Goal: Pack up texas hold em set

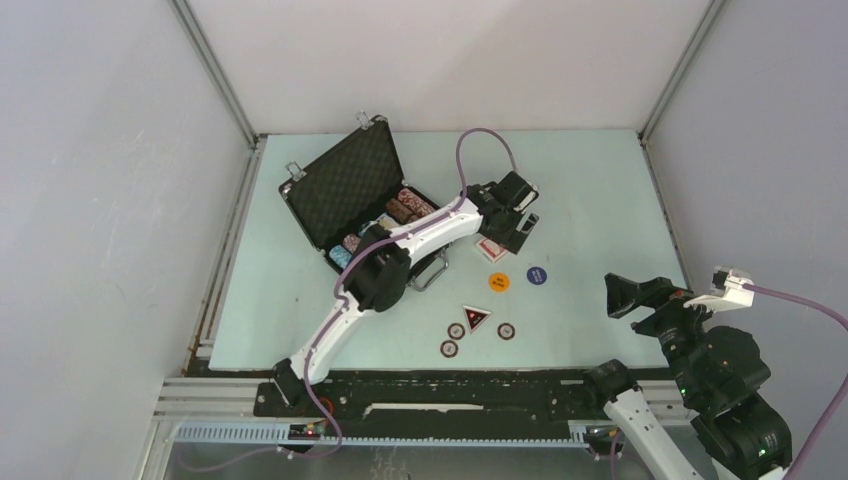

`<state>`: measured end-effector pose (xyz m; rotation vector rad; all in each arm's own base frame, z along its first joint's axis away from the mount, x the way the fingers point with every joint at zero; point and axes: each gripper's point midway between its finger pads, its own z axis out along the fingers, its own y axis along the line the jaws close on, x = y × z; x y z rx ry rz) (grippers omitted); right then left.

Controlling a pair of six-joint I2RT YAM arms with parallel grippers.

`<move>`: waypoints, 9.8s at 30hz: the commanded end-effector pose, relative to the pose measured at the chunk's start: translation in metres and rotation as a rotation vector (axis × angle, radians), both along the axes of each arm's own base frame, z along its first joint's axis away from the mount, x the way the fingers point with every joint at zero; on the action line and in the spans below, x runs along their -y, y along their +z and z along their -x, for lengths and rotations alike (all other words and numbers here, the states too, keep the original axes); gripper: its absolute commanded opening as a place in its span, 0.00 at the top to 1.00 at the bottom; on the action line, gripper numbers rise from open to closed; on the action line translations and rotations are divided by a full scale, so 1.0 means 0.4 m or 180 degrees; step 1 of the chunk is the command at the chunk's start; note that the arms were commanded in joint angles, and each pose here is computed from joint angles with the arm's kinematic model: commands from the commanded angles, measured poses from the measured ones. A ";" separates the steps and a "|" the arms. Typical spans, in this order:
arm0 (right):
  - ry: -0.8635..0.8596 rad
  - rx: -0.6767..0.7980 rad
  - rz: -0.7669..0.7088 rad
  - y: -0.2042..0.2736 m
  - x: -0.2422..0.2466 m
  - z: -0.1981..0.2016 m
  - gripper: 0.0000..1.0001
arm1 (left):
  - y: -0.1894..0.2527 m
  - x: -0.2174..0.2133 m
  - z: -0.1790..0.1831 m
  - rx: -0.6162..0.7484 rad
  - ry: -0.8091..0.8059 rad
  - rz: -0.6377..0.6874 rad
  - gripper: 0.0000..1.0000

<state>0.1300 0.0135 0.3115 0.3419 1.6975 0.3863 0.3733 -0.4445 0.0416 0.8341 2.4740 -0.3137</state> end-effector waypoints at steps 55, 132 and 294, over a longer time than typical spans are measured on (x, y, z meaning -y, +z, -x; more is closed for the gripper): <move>0.1039 -0.1085 0.0344 -0.202 -0.220 -0.183 0.00 | 0.271 -0.566 0.165 0.0452 -0.0016 -0.0610 0.47; 0.1047 -0.0824 0.0257 -0.184 -0.217 -0.161 0.00 | 0.152 -0.558 0.052 -0.0299 0.0521 0.0049 0.11; 0.0483 -0.0546 0.0043 -0.111 -0.123 -0.128 0.00 | 0.099 -0.215 0.381 0.0061 -0.0185 -0.0312 0.49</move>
